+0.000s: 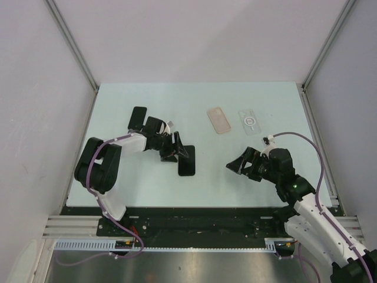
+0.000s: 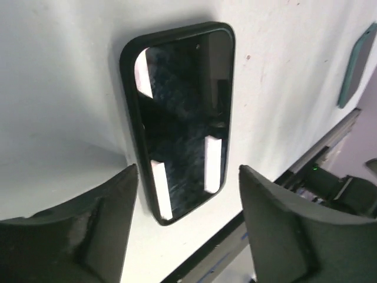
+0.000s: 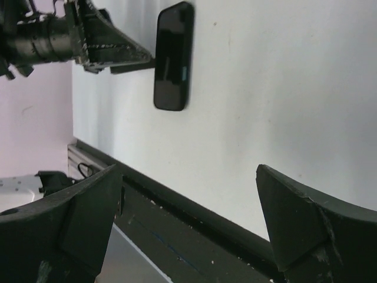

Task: Put the phone into the phone case

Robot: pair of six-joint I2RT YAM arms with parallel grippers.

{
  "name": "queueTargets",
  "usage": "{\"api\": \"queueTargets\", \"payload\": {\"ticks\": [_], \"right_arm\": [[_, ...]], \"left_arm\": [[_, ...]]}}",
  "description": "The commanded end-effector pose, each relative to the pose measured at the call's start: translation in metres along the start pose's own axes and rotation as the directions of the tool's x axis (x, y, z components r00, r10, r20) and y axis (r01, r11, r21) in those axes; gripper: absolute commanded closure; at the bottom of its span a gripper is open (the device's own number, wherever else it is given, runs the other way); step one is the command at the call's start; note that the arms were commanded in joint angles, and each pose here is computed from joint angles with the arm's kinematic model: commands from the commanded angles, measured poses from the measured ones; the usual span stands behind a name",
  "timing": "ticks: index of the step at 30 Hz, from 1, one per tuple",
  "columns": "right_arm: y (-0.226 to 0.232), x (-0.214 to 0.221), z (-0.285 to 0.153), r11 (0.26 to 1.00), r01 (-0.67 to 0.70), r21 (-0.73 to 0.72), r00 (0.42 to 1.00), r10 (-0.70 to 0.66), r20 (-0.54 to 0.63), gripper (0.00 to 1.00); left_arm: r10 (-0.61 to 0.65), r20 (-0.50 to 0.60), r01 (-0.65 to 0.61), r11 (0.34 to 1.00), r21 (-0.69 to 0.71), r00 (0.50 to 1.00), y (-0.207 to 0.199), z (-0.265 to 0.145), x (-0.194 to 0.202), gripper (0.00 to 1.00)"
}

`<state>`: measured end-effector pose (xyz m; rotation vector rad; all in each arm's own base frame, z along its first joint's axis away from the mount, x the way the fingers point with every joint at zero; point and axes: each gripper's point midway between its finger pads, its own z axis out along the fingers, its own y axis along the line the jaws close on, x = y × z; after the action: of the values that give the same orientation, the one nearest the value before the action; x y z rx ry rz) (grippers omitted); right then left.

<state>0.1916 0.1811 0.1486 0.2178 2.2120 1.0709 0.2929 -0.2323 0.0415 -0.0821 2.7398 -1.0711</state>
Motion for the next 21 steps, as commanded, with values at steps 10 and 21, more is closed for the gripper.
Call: {"api": "queueTargets", "payload": {"ticks": [10,21], "right_arm": [[-0.057,-0.105,-0.044,0.724,0.222,0.653,0.946,-0.323,0.035,0.01],[-0.119,-0.108,-0.008,0.509,0.553,0.66,0.83,-0.406,-0.383,0.21]], "left_arm": [[0.246,0.191,-0.242,0.969,-0.043,0.95,-0.045,-0.088,-0.022,0.0],[0.371,0.218,-0.375,0.927,-0.026,0.903,-0.043,-0.109,0.021,0.0]]}}
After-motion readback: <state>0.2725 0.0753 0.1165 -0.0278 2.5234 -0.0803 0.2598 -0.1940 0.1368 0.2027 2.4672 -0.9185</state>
